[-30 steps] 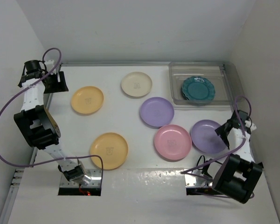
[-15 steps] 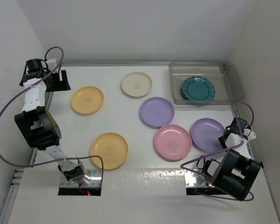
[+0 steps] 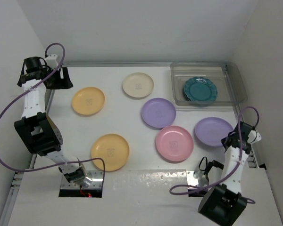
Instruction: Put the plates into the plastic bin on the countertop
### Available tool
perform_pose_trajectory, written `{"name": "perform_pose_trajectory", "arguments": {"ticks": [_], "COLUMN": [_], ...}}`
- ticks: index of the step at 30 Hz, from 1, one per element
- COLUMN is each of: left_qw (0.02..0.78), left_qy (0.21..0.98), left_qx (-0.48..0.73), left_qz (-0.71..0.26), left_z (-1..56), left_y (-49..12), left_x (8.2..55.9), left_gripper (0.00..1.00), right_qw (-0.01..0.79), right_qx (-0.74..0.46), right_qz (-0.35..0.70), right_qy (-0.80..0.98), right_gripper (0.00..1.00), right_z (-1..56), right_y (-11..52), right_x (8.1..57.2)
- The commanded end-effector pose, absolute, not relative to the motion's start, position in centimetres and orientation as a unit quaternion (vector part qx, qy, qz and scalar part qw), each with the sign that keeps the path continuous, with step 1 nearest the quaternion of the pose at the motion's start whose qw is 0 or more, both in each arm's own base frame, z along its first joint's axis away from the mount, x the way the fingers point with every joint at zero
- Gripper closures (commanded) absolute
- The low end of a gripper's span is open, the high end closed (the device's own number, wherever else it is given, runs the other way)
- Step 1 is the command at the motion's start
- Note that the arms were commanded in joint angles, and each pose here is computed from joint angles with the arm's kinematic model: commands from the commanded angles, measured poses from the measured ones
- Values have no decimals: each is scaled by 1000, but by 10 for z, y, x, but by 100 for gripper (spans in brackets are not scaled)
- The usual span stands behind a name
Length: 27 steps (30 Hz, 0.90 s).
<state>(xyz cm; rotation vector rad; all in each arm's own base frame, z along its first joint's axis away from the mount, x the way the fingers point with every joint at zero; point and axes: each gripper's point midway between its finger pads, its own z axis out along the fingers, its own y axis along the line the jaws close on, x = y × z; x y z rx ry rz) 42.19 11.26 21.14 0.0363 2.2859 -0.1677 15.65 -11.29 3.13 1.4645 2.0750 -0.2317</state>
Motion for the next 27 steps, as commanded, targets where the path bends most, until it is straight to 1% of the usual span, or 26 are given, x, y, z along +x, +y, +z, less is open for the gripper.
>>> {"name": "perform_pose_trajectory", "arguments": {"ticks": [1,2,3,4,5,7,9,12,13,14,16,17,18,19,20,21,23,24,25,26,27], "left_qw": [451,458,453,459,464,460,467,463,463,463,457,457,456,455,453,453,452,452,447,442,440], "left_qy": [888,884,887,882,880,882,878,880,880,880,884,884,885,886,888,888,888,888,892,894,896], "left_qx": [49,56,54,62,64,67,69,68,68,68,66,66,60,57,49,49,51,51,43,40,35], "left_qz": [-74,-73,-75,-80,-78,-82,-78,-80,-80,-80,-74,-74,-71,-65,-62,-62,-60,-60,-57,-54,-44], "left_z": [242,250,245,251,255,251,256,252,252,252,247,247,247,246,246,246,246,246,242,240,239], "left_y": [99,96,96,91,91,88,89,89,89,89,88,88,90,92,94,94,91,91,92,93,97], "left_x": [436,439,440,443,444,446,449,450,450,450,450,450,449,449,449,449,448,448,446,442,442], "left_gripper": [20,20,20,20,20,20,20,20,20,20,20,20,20,20,20,20,20,20,20,20,20], "right_qw": [304,323,326,335,315,301,286,303,321,343,379,402,418,421,437,424,426,429,446,407,406], "right_qx": [514,486,470,448,427,379,332,229,206,164,169,146,165,171,183,197,279,310,329,350,363], "right_qz": [-50,-45,-13,-9,8,55,87,160,167,185,139,145,99,97,93,93,94,85,66,45,20], "right_qy": [801,811,820,829,848,874,895,911,909,906,899,892,888,886,876,879,856,844,830,843,839], "right_gripper": [100,100,100,100,100,100,100,100,100,100,100,100,100,100,100,100,100,100,100,100,100], "right_z": [65,84,90,108,108,123,128,155,171,182,198,205,214,211,223,212,198,196,209,173,169], "right_y": [-93,-93,-81,-79,-69,-48,-31,5,9,27,16,28,12,15,10,6,-22,-36,-50,-61,-73], "right_x": [157,164,169,171,168,172,173,194,205,224,252,277,300,324,340,356,397,407,422,431,436]}}
